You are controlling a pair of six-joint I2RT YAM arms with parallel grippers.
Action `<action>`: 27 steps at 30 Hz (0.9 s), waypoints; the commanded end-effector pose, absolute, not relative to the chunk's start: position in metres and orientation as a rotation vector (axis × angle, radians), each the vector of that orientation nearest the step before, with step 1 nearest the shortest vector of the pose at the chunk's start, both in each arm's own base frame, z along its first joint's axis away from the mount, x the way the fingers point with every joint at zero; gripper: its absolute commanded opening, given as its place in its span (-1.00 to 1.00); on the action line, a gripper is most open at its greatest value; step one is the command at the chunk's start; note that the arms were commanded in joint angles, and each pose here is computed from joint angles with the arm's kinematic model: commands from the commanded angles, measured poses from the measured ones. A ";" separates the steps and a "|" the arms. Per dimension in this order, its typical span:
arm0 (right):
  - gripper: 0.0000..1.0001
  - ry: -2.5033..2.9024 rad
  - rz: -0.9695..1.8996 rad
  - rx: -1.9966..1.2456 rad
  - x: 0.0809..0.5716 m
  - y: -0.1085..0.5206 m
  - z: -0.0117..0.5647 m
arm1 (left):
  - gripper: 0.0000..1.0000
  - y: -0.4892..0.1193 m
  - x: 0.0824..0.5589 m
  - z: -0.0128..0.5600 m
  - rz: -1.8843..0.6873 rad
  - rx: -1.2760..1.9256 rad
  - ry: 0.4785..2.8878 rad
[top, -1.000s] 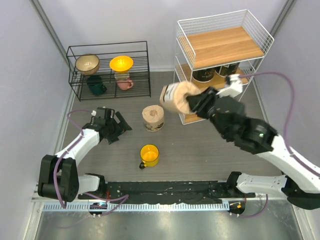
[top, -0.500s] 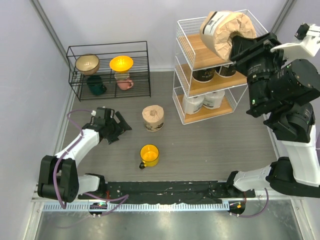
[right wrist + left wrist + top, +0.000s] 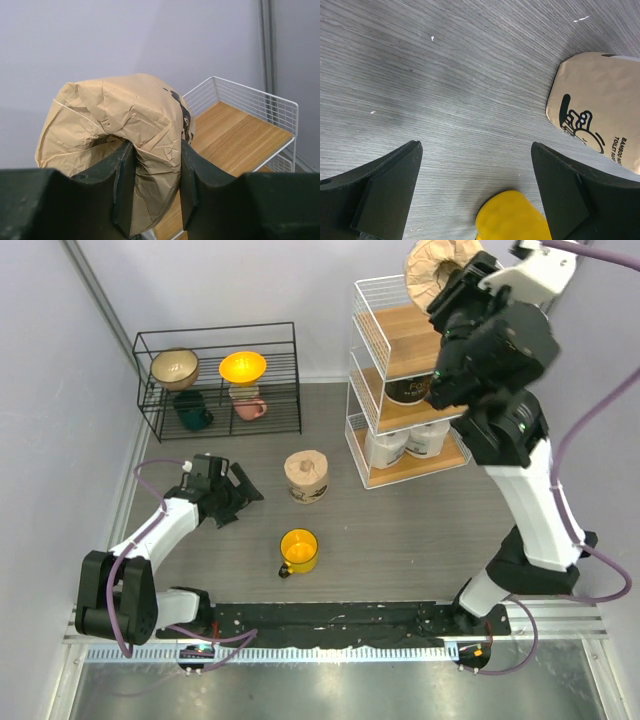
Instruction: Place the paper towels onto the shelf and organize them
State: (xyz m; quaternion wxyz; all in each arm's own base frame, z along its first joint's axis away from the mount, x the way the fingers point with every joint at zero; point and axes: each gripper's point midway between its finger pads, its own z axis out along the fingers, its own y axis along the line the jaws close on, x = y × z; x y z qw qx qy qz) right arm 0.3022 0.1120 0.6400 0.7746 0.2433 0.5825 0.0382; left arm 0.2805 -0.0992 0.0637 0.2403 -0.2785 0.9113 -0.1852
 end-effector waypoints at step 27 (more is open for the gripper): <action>-0.19 1.386 0.386 0.536 0.445 -0.004 0.580 | 0.91 -0.104 0.288 0.070 -0.539 -0.723 2.476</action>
